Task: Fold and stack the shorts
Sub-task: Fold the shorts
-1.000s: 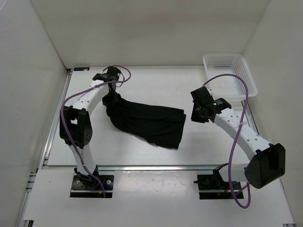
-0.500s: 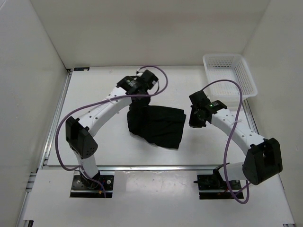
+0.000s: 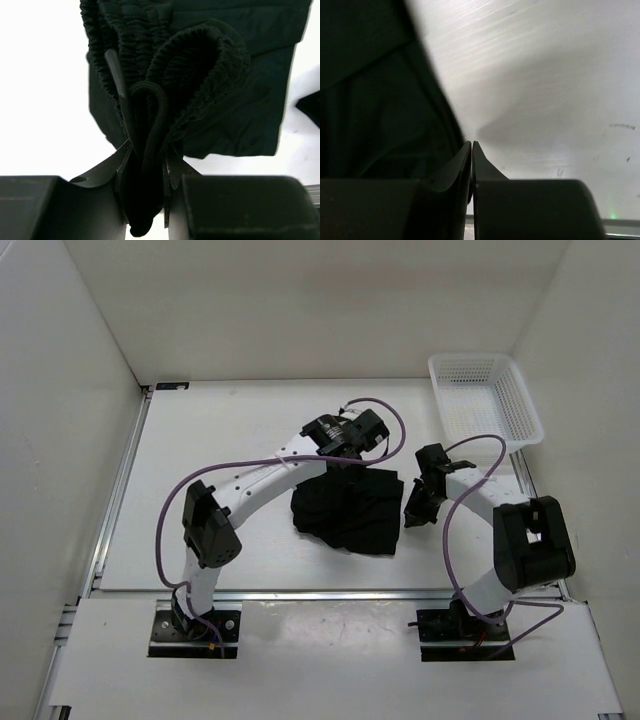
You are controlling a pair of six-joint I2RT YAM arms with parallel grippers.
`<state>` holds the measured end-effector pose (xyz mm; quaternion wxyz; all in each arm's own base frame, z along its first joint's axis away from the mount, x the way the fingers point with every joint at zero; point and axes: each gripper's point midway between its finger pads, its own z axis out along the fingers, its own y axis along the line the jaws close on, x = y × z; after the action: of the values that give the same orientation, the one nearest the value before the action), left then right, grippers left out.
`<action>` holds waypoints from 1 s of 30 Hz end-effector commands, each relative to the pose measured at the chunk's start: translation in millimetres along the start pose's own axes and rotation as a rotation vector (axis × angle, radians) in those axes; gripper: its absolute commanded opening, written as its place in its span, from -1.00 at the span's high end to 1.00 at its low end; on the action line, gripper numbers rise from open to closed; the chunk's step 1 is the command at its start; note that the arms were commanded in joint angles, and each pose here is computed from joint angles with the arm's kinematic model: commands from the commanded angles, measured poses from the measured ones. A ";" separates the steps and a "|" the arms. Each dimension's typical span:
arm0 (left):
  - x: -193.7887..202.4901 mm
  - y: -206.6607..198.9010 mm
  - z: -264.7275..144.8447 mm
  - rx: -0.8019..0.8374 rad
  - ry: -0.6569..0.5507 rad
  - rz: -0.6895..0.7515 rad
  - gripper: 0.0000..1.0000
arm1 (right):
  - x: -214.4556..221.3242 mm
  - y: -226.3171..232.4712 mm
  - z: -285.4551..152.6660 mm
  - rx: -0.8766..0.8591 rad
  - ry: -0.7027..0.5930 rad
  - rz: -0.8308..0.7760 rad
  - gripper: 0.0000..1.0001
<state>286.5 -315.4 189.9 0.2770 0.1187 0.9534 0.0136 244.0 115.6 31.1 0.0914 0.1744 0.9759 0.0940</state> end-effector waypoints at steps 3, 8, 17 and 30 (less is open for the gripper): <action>-22.3 -27.6 -10.6 0.072 -0.050 -0.100 0.79 | 1.0 -1.4 20.9 -0.010 0.057 0.066 0.90; -29.7 -47.4 -3.6 0.095 -0.053 -0.157 0.79 | -6.5 1.1 29.2 0.001 0.055 0.066 0.90; -19.9 -122.5 -16.7 0.426 0.025 -0.046 -0.83 | -6.3 -1.3 34.6 0.016 0.059 0.076 0.90; -65.1 22.0 -56.2 0.283 -0.119 -0.240 -0.78 | -11.5 -37.9 -33.3 0.124 -0.174 0.117 0.69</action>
<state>308.4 -346.6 252.3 0.2855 0.0708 0.9401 -0.1724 235.7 91.3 28.3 0.1082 0.2353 0.9640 0.0602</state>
